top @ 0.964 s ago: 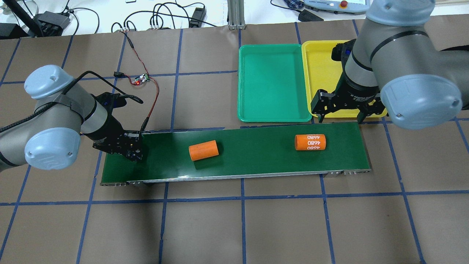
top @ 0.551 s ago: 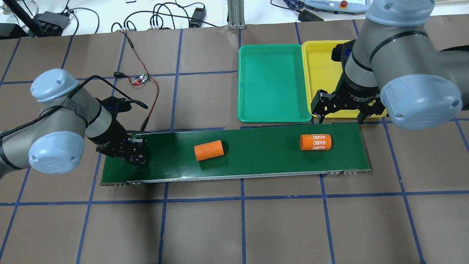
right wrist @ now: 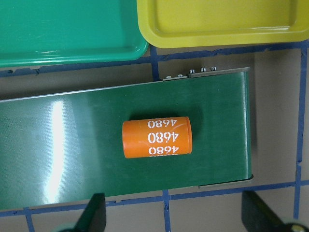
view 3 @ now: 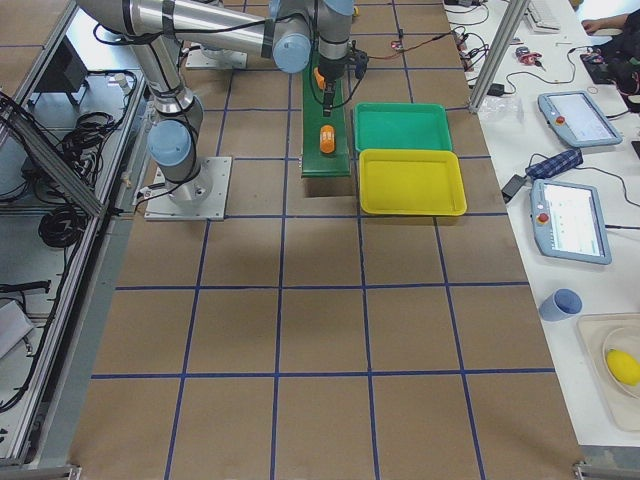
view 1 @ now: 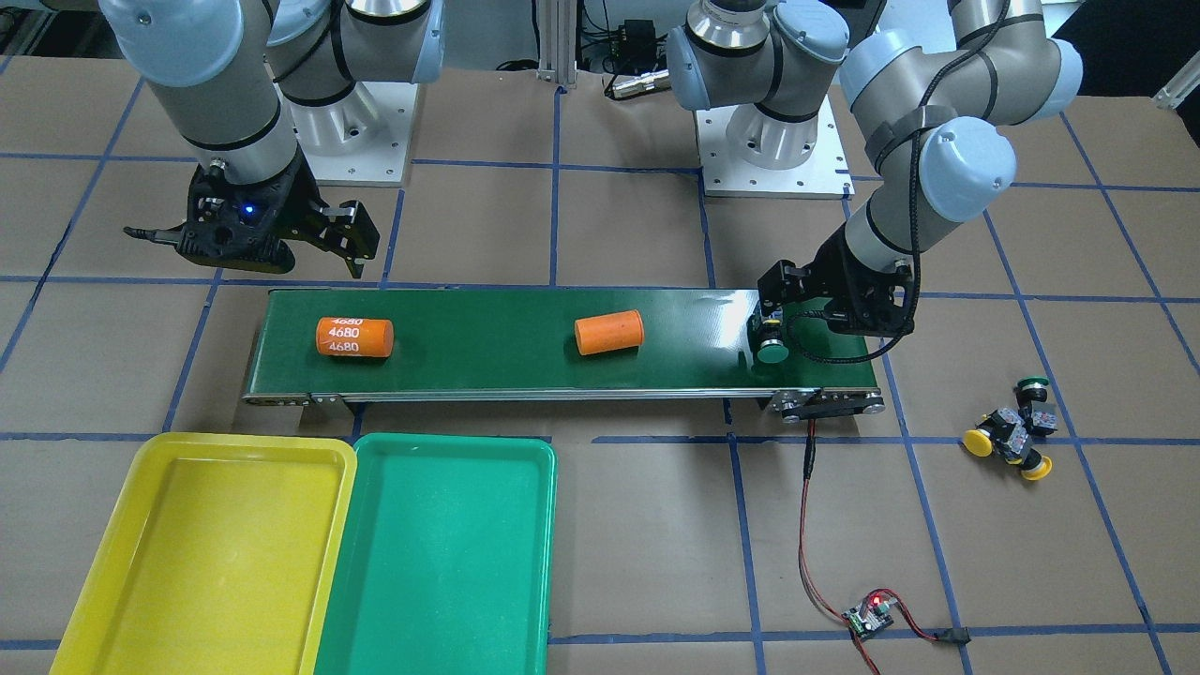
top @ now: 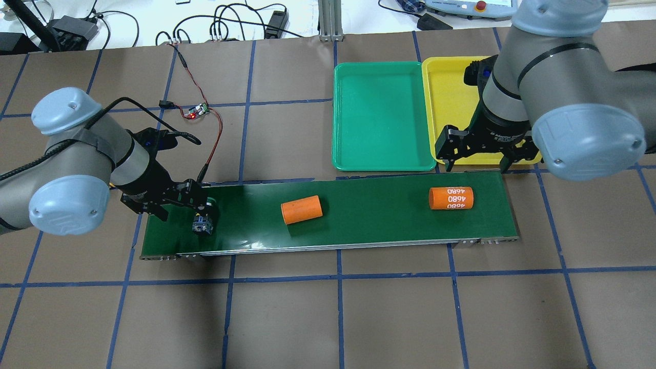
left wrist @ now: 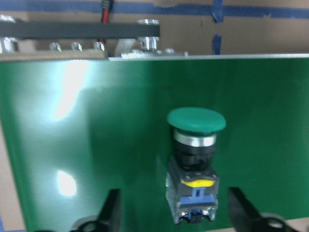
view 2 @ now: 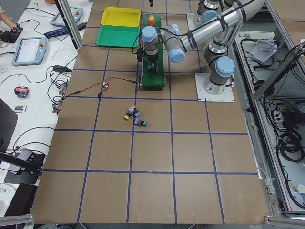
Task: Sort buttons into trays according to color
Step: 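Release the green-capped button on the belt and raise the left gripper, then grasp the yellow-capped button with the left gripper, then place the yellow-capped button on the belt with the left gripper, then grasp another yellow-capped button with the left gripper while the right gripper lowers, then place the yellow button with the left gripper while the right grasps a green button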
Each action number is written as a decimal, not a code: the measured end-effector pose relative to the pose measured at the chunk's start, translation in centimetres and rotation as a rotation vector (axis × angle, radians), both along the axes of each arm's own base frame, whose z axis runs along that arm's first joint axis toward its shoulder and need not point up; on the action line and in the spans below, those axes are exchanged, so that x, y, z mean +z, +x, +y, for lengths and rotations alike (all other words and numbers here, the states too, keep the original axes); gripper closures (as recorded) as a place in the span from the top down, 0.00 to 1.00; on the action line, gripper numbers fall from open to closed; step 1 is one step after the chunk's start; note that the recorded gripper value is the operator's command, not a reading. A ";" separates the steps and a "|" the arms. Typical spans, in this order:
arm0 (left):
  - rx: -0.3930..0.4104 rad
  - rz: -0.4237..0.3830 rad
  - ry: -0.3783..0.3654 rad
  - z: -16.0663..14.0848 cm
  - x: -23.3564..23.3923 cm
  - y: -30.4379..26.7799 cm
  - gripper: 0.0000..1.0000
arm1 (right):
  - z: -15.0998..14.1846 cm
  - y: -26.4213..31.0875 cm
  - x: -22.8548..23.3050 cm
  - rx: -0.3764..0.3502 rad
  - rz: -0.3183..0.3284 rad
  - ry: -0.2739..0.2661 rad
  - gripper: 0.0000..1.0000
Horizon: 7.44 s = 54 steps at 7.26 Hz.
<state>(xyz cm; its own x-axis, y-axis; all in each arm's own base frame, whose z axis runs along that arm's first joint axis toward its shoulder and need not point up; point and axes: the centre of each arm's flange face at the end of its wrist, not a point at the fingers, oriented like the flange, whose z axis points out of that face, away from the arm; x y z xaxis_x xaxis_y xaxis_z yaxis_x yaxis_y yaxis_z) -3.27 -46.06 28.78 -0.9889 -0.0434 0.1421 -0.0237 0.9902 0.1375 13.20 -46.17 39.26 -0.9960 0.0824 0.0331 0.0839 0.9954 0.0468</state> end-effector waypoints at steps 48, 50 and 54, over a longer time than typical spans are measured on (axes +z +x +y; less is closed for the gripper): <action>-0.660 -0.002 -0.128 -10.0 -8.4 27.1 1.00 | -2.1 0.7 0.3 -0.047 -0.072 -0.009 1.00; -0.692 0.019 -0.114 -9.2 -10.9 26.7 0.77 | -2.4 3.4 -0.7 -0.086 -0.095 -0.016 1.00; -0.797 -0.037 -0.175 -9.5 -10.6 25.3 0.00 | -2.0 11.2 -4.7 -0.147 -0.084 0.010 1.00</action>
<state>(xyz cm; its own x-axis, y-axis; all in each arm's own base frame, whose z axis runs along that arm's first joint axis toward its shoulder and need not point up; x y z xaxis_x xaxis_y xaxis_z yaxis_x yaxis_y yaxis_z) 22.06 -55.52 18.14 -0.7179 0.6945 0.0482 0.6951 0.7189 -0.0073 24.37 -48.13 34.53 -0.9725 0.2279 -0.0483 0.2244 0.9720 0.0697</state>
